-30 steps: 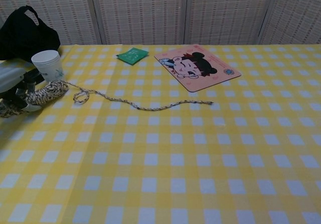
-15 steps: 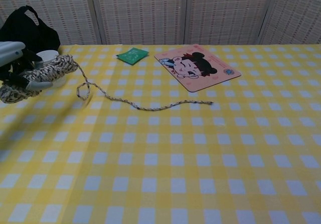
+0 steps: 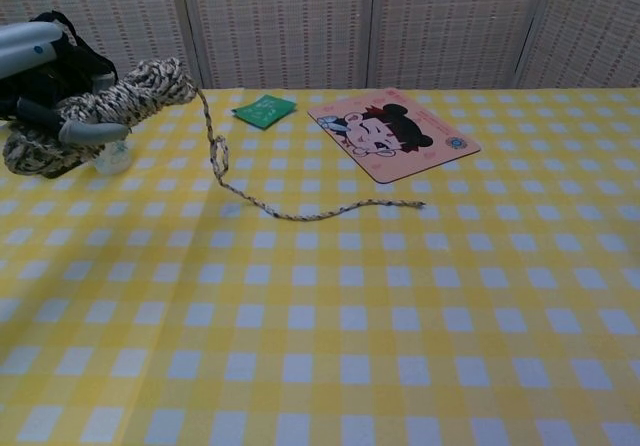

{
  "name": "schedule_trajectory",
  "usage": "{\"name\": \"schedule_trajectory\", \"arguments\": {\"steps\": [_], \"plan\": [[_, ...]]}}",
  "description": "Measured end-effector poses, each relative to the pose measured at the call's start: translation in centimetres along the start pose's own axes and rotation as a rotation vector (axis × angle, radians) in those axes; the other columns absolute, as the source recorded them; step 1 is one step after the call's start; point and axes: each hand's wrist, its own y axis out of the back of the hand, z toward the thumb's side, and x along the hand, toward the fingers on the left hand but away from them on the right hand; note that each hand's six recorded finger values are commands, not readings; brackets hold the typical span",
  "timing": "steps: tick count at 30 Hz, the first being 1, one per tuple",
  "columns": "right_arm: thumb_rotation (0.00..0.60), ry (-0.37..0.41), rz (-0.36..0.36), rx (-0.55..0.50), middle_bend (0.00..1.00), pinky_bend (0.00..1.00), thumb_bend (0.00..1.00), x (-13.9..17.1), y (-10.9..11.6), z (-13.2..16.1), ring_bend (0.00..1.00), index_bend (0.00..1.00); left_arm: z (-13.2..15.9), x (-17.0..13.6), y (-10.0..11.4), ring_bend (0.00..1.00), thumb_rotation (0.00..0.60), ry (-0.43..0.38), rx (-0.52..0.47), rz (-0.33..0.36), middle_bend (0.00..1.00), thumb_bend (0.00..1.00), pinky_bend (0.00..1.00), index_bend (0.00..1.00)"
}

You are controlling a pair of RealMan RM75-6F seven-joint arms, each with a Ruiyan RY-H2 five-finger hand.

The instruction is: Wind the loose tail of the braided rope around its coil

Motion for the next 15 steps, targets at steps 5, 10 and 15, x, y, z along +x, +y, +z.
{"name": "schedule_trajectory", "arguments": {"steps": [5,10,15], "plan": [[0.600,0.100,0.061,0.017,0.28,0.21,0.34,-3.7,-1.3,3.6,0.13,0.38,1.3,-0.1,1.1,0.69,0.350,-0.035,-0.013,0.010,0.83,0.23,0.54,0.77],[0.600,0.173,0.095,0.037,0.27,0.21,0.33,-7.4,-2.6,7.0,0.13,0.38,2.7,-0.4,2.2,0.69,0.343,-0.072,-0.019,0.015,0.83,0.23,0.54,0.77],[0.600,0.213,0.105,0.065,0.26,0.21,0.32,-10.2,-3.4,9.4,0.13,0.38,3.4,-0.6,2.6,0.69,0.342,-0.088,-0.023,0.010,0.83,0.23,0.54,0.77]]}}
